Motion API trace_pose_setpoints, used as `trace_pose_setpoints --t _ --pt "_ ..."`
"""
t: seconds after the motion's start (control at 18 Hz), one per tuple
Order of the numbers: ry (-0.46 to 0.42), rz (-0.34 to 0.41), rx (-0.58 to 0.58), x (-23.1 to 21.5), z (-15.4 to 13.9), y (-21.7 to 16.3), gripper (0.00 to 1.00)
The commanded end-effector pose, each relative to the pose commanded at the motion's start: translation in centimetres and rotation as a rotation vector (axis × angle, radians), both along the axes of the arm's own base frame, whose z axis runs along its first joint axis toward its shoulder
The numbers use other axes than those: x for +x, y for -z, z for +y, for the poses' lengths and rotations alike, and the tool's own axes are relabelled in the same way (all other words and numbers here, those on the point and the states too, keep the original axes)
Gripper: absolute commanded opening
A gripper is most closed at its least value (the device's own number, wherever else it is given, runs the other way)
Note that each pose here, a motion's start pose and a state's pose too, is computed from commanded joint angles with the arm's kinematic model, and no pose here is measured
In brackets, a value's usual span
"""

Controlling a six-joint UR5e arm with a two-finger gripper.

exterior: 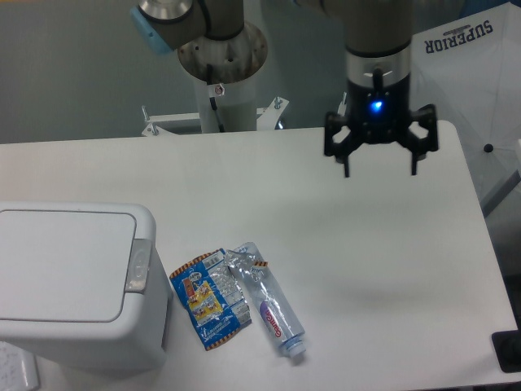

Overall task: Open the trash can
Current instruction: 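Move the open gripper across the table toward the white trash can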

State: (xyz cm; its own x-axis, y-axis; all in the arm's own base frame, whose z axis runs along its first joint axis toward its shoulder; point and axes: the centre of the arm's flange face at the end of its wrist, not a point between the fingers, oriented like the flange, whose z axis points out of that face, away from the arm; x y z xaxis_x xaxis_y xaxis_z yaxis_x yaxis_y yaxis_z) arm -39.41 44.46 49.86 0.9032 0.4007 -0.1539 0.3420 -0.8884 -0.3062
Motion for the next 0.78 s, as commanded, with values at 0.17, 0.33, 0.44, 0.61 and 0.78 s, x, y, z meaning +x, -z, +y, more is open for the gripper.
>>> trace_pose_setpoints --t 0.17,0.33,0.44,0.61,0.78 --pt "-0.087 -0.018 0.051 1.2 1.0 -1.1 1.0" --pt "-0.157 -0.078 0.174 3.2 3.3 -2.0 1.0" --pt "-0.2 -0.143 0.295 3.2 4.6 -2.2 1.0" --pt "-0.25 -0.214 0.376 4.2 5.8 -2.5 1.0" --pt "-0.236 -0.224 0.377 5.5 6.9 -2.2 1.0"
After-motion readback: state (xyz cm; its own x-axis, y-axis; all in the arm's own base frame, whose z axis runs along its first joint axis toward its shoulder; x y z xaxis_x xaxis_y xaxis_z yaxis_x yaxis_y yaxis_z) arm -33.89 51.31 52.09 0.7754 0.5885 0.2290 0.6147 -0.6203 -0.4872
